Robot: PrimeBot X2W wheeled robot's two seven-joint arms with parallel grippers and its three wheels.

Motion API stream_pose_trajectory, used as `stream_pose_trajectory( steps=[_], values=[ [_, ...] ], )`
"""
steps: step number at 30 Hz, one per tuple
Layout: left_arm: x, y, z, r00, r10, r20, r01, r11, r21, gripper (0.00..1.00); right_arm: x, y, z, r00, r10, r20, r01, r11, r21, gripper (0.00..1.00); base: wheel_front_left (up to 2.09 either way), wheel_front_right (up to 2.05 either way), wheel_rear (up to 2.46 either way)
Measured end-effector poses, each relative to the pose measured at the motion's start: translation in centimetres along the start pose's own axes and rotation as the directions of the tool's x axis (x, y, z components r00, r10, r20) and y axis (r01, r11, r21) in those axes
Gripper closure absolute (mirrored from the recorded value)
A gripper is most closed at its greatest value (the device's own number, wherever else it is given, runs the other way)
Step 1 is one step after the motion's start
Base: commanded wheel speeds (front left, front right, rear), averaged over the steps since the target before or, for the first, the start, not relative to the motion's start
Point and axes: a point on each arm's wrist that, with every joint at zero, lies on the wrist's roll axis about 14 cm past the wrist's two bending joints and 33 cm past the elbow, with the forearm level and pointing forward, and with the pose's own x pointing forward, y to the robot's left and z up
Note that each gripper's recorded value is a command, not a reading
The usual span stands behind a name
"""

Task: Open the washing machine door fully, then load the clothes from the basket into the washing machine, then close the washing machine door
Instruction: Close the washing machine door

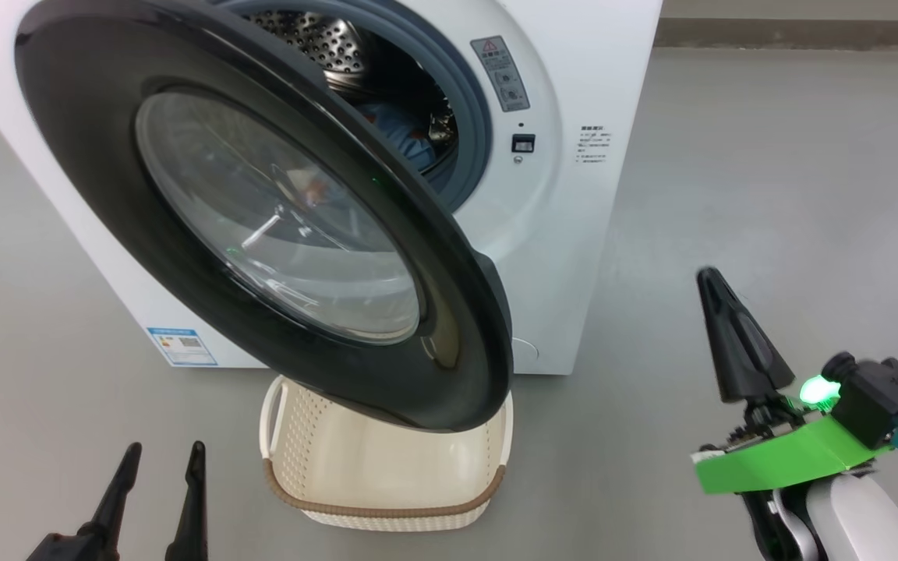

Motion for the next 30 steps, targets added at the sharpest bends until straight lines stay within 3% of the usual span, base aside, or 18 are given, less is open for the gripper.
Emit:
stream_pose_trajectory(
  steps=[6,12,20,30],
  values=[
    [-0.7,0.4,0.7,1.000,0.014,0.022,-0.015,1.000,0.003,0.00,2.4,6.0,4.3,0.973,0.179,0.143,-0.185,0.982,0.033,1.00,0.00,0.00,0.00],
    [-1.5,0.8,1.2,0.999,0.032,0.039,-0.032,0.999,0.005,0.00,2.4,11.7,4.6,0.929,0.333,0.165,-0.349,0.933,0.085,1.00,0.00,0.00,0.00],
    [-2.9,1.9,0.8,0.997,0.076,0.031,-0.076,0.997,-0.002,0.00,1.4,15.4,-0.2,0.900,0.436,0.029,-0.434,0.885,0.167,1.00,0.00,0.00,0.00],
    [-3.2,2.3,0.1,0.994,0.108,0.010,-0.108,0.994,-0.017,0.00,-0.1,15.3,-7.7,0.875,0.444,-0.192,-0.397,0.886,0.240,1.00,0.00,0.00,0.00]
  ],
)
